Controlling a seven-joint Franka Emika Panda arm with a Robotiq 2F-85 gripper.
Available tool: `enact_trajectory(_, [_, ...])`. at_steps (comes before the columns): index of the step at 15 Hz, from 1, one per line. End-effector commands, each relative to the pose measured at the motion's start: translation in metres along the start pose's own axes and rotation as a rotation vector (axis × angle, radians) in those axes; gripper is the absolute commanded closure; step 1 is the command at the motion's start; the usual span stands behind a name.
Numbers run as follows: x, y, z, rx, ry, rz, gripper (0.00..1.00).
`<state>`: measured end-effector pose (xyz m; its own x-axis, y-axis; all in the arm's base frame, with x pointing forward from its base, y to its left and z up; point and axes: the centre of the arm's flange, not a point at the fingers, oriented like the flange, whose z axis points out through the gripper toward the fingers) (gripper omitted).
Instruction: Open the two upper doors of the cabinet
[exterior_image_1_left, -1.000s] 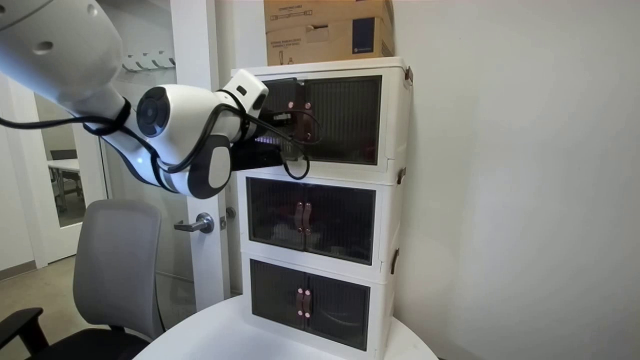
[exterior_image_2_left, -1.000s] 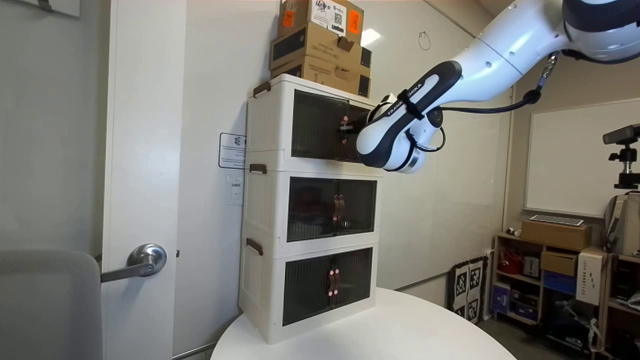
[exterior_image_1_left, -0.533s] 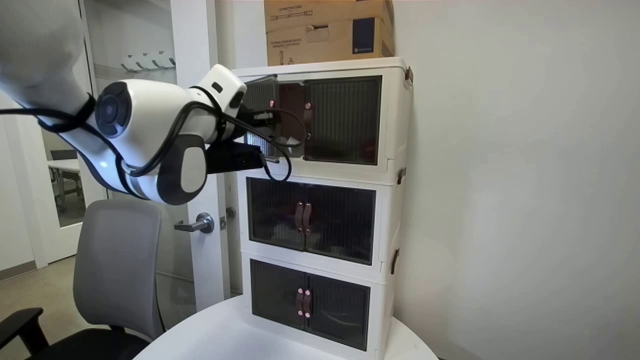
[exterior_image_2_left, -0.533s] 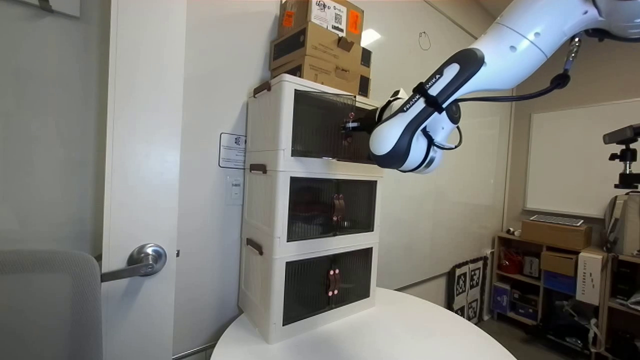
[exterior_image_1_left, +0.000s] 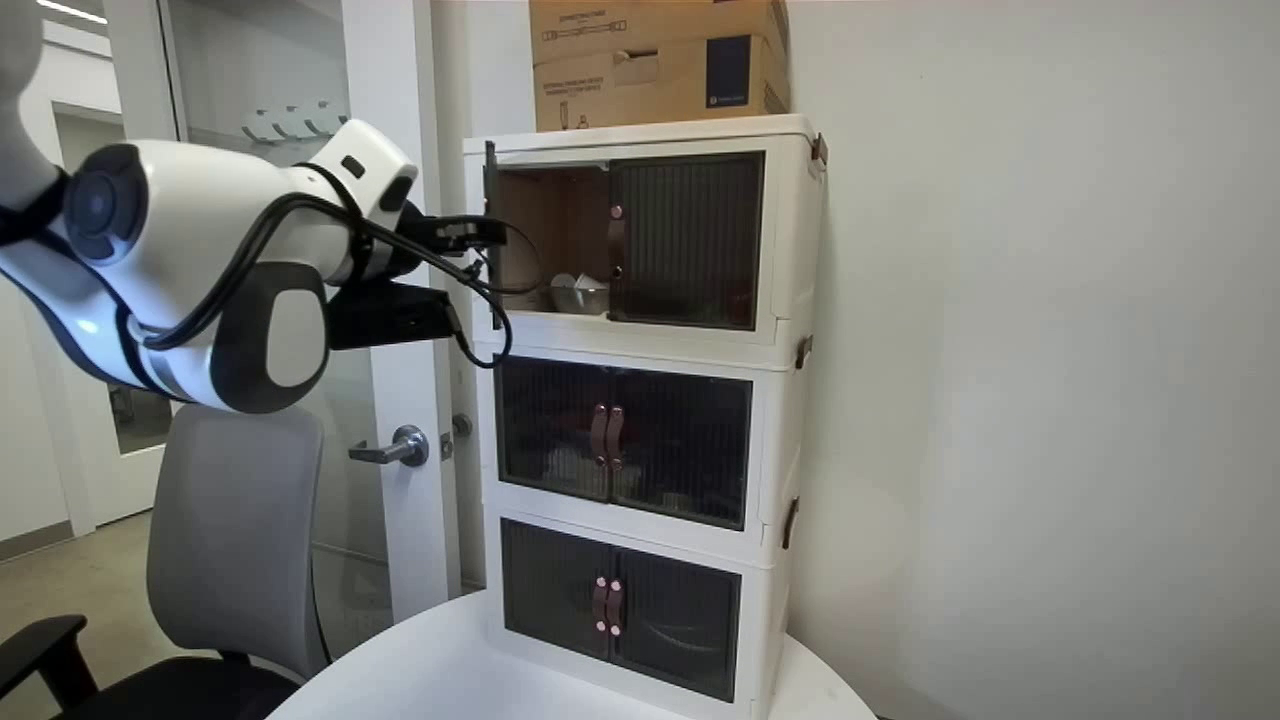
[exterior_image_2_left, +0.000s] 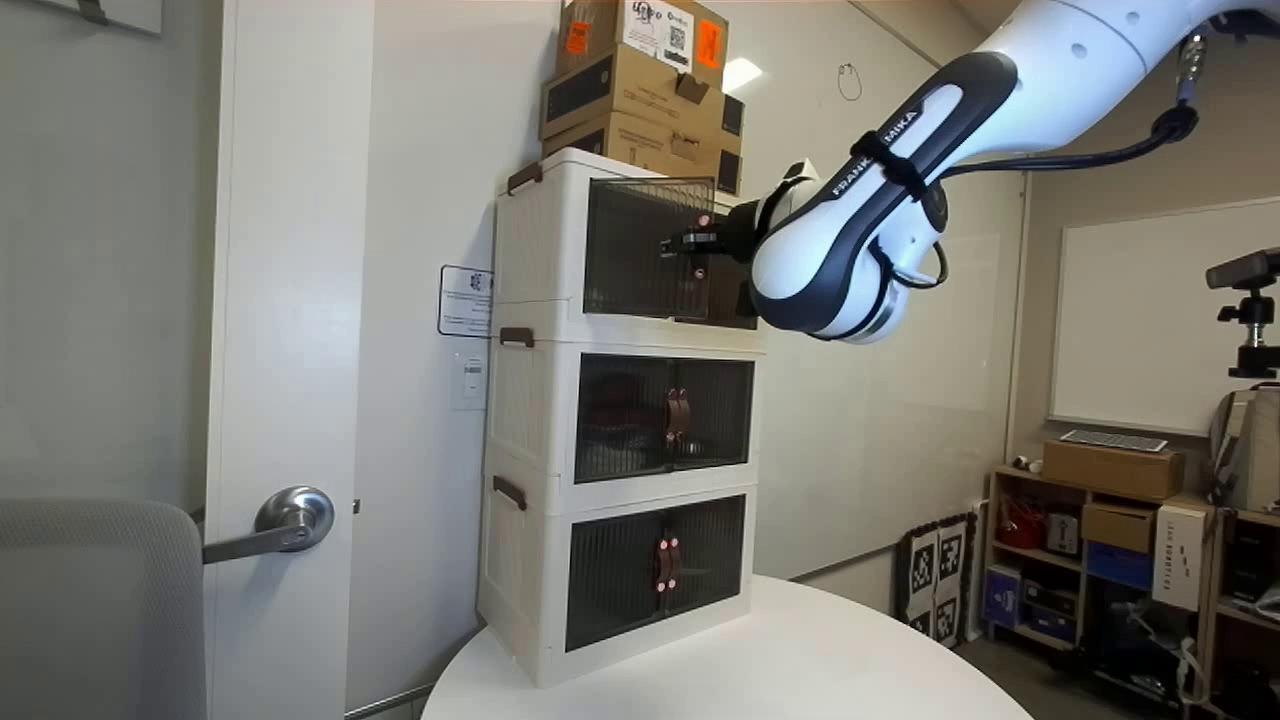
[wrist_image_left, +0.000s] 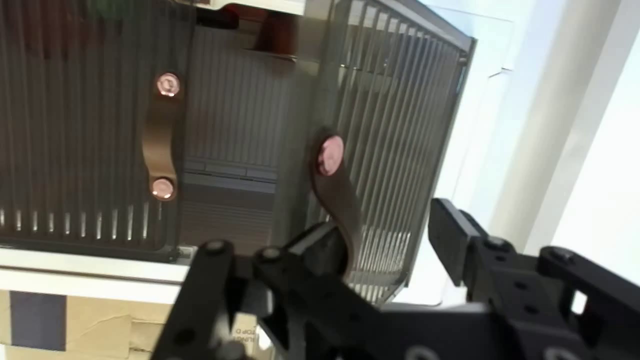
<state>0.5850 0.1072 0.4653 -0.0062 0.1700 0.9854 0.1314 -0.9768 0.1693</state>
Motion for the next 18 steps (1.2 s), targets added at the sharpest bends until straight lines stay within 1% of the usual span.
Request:
enact_trajectory(1, [0.017,-0.032,-0.023,0.072,0.027,0.005,0.22])
enact_trajectory(4, [0.023,-0.054,-0.035,0.129,0.023,0.012,0.0])
enact_trajectory(8, [0.031,-0.081,-0.05,0.203,0.026,0.03,0.0])
enact_trajectory(10, [0.033,-0.091,-0.053,0.227,0.027,0.037,0.0])
enact_trajectory(15, [0.036,-0.095,-0.054,0.257,0.021,0.053,0.0])
enact_trajectory(18, [0.044,-0.095,-0.056,0.264,-0.019,0.042,0.0])
